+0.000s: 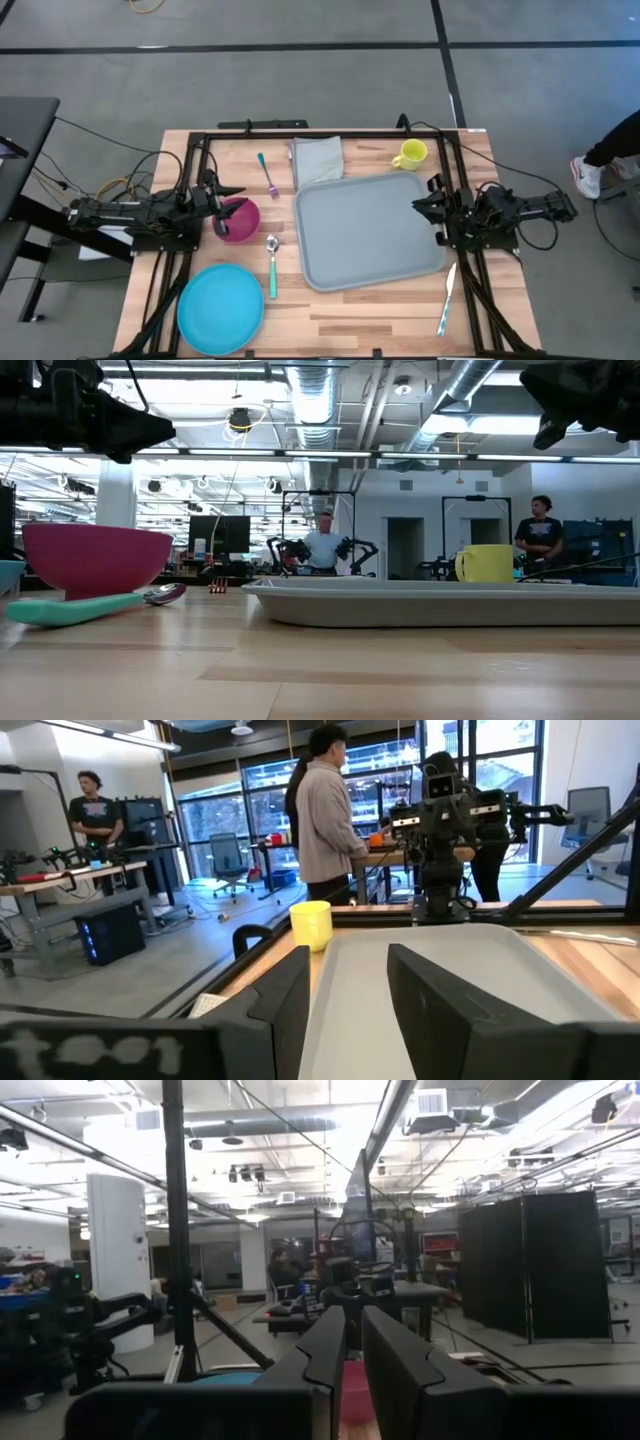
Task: Set up tray
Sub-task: Move the gray tray to the center of the table
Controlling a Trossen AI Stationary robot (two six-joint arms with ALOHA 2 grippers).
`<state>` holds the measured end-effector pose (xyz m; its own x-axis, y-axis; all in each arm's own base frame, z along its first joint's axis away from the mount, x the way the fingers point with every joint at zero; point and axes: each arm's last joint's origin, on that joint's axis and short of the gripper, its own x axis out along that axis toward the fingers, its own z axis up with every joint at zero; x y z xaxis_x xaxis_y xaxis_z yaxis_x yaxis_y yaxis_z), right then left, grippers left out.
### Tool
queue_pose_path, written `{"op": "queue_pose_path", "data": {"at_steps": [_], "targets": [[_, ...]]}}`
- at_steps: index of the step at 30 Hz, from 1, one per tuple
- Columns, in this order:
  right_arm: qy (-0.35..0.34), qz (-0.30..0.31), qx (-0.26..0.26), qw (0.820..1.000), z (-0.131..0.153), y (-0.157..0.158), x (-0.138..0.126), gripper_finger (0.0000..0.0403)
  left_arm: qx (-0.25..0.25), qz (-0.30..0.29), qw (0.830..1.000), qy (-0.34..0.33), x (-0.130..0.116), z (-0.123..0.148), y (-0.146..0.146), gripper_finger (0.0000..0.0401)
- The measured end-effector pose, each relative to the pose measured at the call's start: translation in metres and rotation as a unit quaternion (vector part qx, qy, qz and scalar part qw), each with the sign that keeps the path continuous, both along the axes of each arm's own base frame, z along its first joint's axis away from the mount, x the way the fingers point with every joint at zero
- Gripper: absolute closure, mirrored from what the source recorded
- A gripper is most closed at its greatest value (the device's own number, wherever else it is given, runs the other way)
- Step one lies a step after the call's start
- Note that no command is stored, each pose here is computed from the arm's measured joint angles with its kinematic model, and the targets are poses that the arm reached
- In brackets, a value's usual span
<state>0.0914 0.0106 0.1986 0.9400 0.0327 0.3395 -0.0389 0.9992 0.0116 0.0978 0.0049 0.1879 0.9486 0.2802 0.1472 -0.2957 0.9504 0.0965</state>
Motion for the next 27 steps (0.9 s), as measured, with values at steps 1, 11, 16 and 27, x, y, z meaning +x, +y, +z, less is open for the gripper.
{"op": "queue_pose_path", "data": {"at_steps": [1, 11, 16, 27], "targets": [[0.000, 0.000, 0.000, 1.000, 0.000, 0.000, 0.000, 0.0369, 0.000, 0.000, 1.000, 0.000, 0.000, 0.000, 0.000, 0.0273], [-0.068, -0.136, 0.000, 0.988, 0.030, -0.009, -0.011, 0.0369, 0.012, 0.002, 1.000, 0.003, 0.000, 0.000, 0.000, 0.0273], [-0.043, -0.242, -0.032, 0.969, 0.058, -0.014, -0.019, 0.0350, -0.002, 0.000, 1.000, -0.001, 0.000, 0.000, 0.000, 0.0273], [0.168, -0.346, -0.062, 0.921, 0.093, -0.018, 0.001, 0.0258, -0.007, -0.001, 1.000, -0.004, 0.000, 0.001, 0.000, 0.0273]]}}
